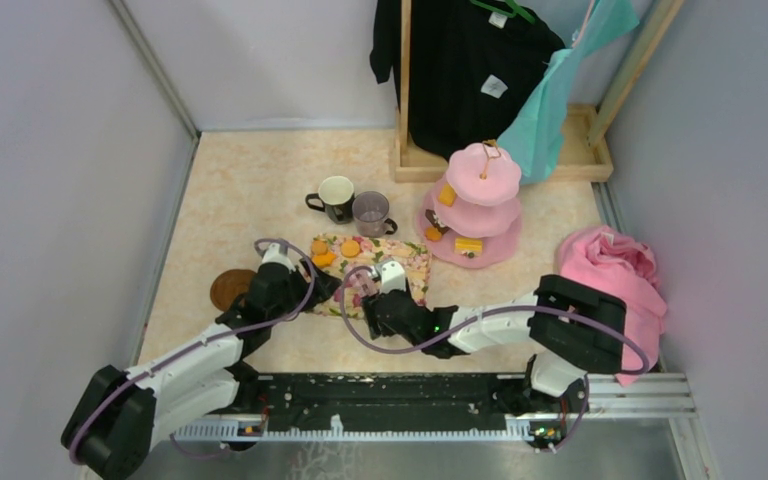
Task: Serve the afternoon tea
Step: Pick up the clamp from the center of the board.
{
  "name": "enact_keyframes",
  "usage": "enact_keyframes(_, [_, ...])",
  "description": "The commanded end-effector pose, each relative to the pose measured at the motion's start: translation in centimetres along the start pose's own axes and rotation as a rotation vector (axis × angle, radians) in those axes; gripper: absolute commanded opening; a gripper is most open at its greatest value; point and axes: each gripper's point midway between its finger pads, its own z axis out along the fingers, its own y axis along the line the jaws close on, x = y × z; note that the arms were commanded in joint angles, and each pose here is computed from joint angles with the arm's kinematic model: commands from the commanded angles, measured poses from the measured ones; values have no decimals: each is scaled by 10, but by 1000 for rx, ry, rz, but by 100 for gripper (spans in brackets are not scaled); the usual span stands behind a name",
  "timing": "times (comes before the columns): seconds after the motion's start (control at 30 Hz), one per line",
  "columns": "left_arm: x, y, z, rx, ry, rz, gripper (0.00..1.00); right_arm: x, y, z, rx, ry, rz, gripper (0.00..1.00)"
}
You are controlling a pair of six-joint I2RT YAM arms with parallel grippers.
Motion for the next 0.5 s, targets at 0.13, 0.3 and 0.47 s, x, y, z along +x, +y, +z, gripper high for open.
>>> enact_keyframes(0.13, [-11, -19, 0, 57, -28, 4, 75, -17, 1, 7, 65, -26, 4, 49])
enact_keyframes(0.3, [-11, -19, 1, 58, -26, 7, 75, -14, 5, 8, 40, -13, 6, 48])
enact_keyframes(0.47, [-10, -18, 0, 58, -24, 4, 74, -10, 9, 10, 6, -2, 9, 50])
